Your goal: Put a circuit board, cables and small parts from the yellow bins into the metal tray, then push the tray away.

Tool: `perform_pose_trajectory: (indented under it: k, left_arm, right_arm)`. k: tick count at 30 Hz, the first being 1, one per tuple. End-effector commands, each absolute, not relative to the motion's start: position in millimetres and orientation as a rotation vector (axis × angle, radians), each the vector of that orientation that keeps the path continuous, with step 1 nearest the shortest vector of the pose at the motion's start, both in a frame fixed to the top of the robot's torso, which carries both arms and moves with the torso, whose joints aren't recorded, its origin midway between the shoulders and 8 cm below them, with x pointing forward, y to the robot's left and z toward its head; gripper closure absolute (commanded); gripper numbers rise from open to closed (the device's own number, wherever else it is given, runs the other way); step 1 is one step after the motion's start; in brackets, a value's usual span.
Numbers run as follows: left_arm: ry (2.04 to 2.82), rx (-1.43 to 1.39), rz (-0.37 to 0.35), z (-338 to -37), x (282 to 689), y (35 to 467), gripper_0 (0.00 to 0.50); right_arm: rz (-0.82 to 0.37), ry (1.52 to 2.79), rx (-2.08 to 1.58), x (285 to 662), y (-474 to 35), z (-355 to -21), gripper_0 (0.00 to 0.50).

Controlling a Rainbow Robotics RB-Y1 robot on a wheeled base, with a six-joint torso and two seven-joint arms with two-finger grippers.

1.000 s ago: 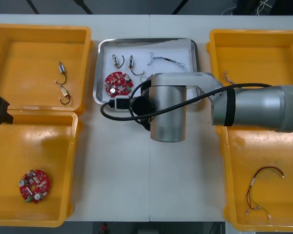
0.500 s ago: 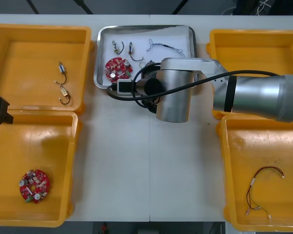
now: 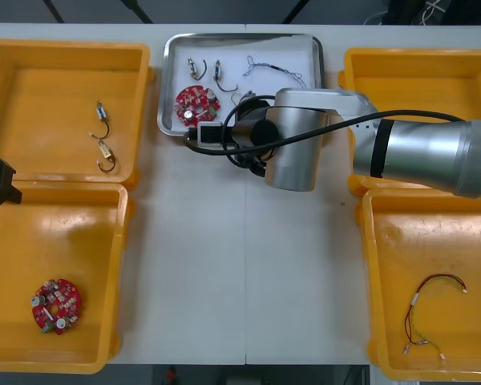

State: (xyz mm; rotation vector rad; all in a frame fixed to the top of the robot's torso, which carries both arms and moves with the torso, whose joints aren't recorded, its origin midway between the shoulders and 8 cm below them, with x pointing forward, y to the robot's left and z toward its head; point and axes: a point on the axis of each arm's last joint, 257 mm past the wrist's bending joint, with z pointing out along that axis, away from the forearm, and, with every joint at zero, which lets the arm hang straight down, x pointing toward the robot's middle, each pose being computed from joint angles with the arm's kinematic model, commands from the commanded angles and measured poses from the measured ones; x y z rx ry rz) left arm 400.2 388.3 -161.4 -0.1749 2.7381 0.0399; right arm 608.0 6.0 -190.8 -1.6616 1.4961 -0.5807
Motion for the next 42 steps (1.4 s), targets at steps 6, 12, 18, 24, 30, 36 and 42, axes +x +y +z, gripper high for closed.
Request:
perform_pose_trajectory:
  k: [6, 12, 18, 24, 30, 36, 42]
  left_arm:
    - [2.712, -0.108, 0.125, -147.6, 399.3, 404.8, 0.0]
    - [2.712, -0.108, 0.125, -147.6, 399.3, 404.8, 0.0]
    - [2.712, -0.108, 0.125, -147.6, 399.3, 404.8, 0.0]
    - [2.712, -0.108, 0.125, -147.6, 399.3, 404.8, 0.0]
    - [2.712, -0.108, 0.125, -147.6, 399.3, 404.8, 0.0]
    - [2.712, -0.108, 0.125, -147.6, 399.3, 404.8, 0.0]
    - [2.712, -0.108, 0.125, -147.6, 399.3, 404.8, 0.0]
  right_arm:
    - [-0.629, 1.46, -1.681, 612.1, 6.9, -150.1, 0.0]
    - [-0.655, 1.505, -1.697, 599.3, 2.3, -132.3, 0.0]
    - [-0.555, 1.663, -1.658, 579.0, -2.4, -120.8, 0.0]
    - [-0.437, 1.861, -1.593, 553.4, -14.6, -101.6, 0.0]
    - [-0.346, 2.059, -1.443, 527.4, -36.8, -90.3, 0.0]
    - [-0.263, 2.227, -1.219, 502.3, -68.9, -84.9, 0.0]
    - [-0.194, 2.355, -0.974, 480.9, -111.2, -77.8, 0.0]
